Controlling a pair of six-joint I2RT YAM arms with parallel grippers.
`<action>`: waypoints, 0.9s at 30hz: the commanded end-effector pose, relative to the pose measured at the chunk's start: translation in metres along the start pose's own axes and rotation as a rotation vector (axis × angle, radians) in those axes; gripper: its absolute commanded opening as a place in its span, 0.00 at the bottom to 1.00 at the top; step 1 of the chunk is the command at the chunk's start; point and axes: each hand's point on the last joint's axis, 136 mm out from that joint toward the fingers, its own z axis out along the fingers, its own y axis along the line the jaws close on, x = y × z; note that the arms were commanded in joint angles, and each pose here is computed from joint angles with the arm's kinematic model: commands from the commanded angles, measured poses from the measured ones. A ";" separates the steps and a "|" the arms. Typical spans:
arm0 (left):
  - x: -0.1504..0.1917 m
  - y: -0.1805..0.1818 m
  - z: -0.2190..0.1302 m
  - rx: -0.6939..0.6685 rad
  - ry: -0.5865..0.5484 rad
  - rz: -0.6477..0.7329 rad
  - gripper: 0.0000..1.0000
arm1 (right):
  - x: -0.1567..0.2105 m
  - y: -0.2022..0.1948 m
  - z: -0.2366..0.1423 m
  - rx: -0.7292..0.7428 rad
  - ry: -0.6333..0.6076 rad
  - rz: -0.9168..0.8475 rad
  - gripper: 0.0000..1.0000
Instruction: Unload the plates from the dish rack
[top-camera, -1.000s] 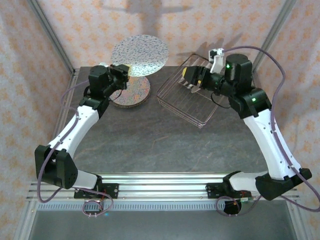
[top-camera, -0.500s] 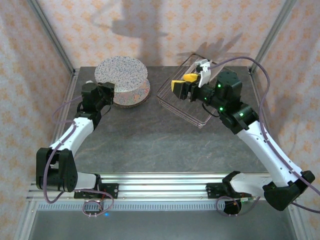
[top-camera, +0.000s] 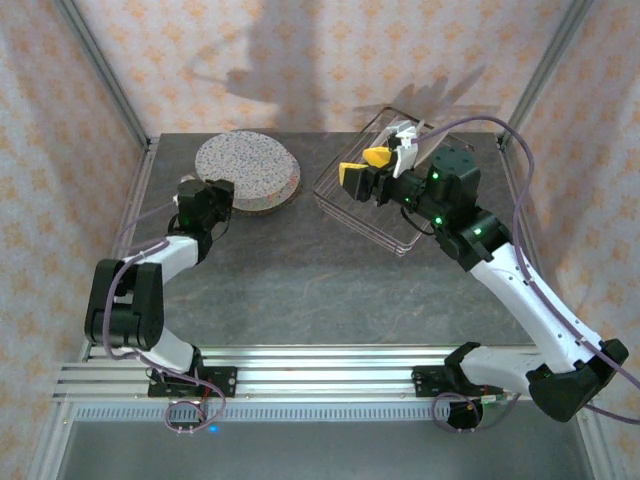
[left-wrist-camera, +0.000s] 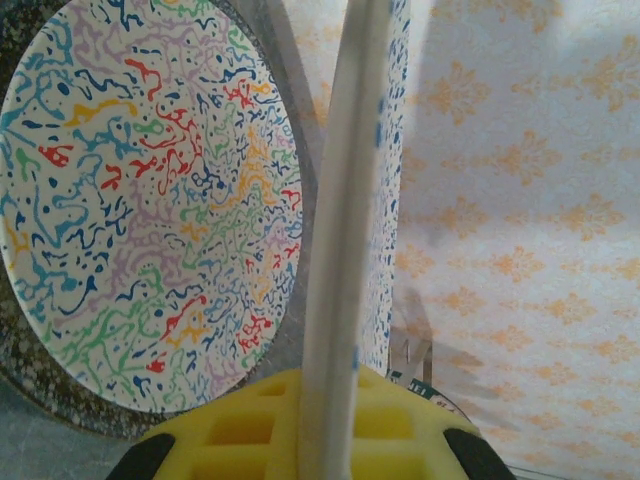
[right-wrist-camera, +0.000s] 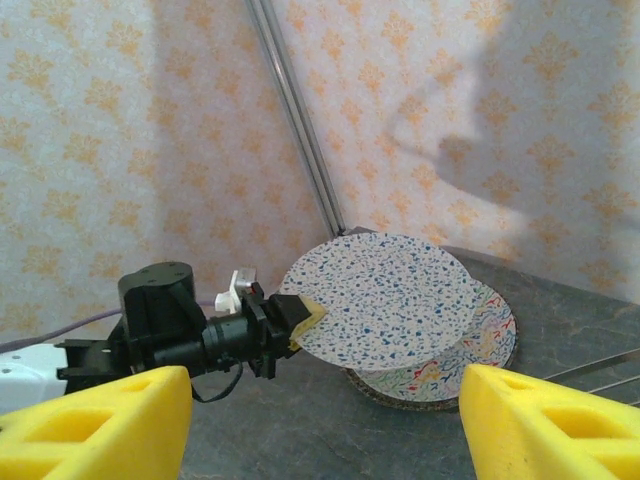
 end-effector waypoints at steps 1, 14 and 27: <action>-0.016 -0.028 0.005 0.141 -0.062 0.035 0.00 | -0.015 0.006 -0.005 -0.006 -0.052 -0.031 0.71; -0.010 0.002 0.046 0.127 -0.008 0.005 0.00 | -0.014 0.003 -0.006 0.012 -0.050 -0.032 0.71; -0.007 0.017 0.068 0.127 0.035 -0.031 0.00 | -0.015 0.002 -0.004 0.017 -0.046 -0.025 0.71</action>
